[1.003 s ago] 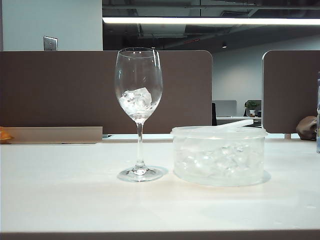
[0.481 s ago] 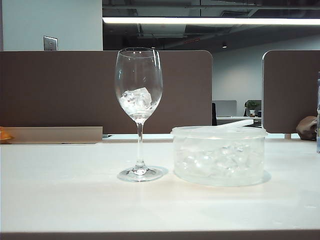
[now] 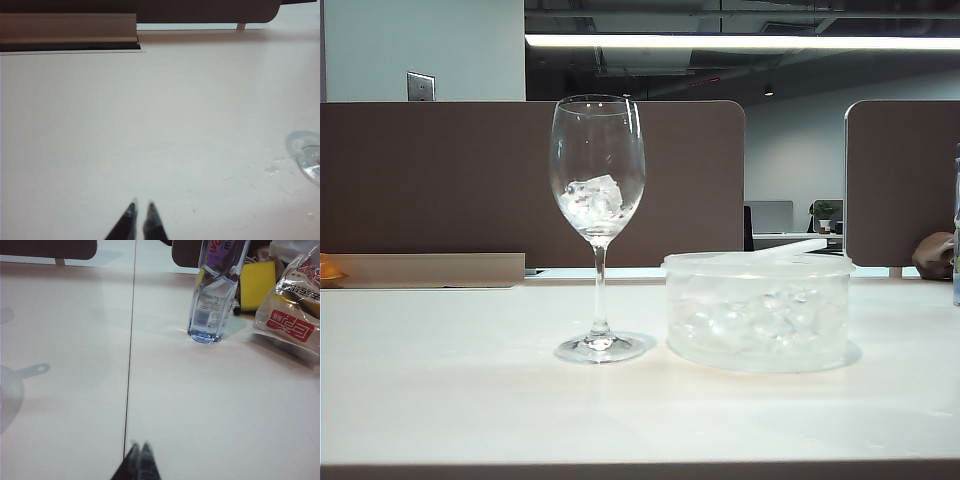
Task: Pick up an ice shovel filled with ice cubes and pour the ice from the shovel into the glass.
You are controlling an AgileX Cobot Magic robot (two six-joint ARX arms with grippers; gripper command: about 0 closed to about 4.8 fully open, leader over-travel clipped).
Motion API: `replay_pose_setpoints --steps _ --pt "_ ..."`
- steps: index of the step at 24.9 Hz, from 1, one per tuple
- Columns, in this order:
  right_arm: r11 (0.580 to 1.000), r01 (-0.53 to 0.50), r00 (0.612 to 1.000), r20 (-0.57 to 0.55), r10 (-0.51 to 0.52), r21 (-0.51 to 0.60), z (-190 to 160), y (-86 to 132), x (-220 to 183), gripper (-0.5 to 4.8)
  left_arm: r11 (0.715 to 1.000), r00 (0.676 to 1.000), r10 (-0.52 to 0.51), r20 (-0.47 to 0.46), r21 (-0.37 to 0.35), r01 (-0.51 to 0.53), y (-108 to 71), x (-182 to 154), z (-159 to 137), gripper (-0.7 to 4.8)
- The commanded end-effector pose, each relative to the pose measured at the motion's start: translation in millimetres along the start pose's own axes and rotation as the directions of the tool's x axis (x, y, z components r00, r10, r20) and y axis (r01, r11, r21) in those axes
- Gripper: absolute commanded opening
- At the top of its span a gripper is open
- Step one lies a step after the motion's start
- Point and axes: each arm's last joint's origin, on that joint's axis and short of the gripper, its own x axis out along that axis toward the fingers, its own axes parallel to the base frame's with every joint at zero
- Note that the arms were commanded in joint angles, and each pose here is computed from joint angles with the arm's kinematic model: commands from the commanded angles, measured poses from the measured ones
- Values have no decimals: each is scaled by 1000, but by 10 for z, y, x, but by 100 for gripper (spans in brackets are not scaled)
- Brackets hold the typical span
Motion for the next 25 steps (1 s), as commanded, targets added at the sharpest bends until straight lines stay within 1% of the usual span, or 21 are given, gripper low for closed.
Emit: replay_pose_setpoints --steps 1,25 --pt "1000 8 1000 1 -8 0 -16 0 7 -5 1000 1000 -2 -2 -3 2 0 0 -2 29" --pt "1000 8 1000 1 -8 1 -15 0 7 -5 1000 1000 12 -2 -5 -12 13 0 -2 29"
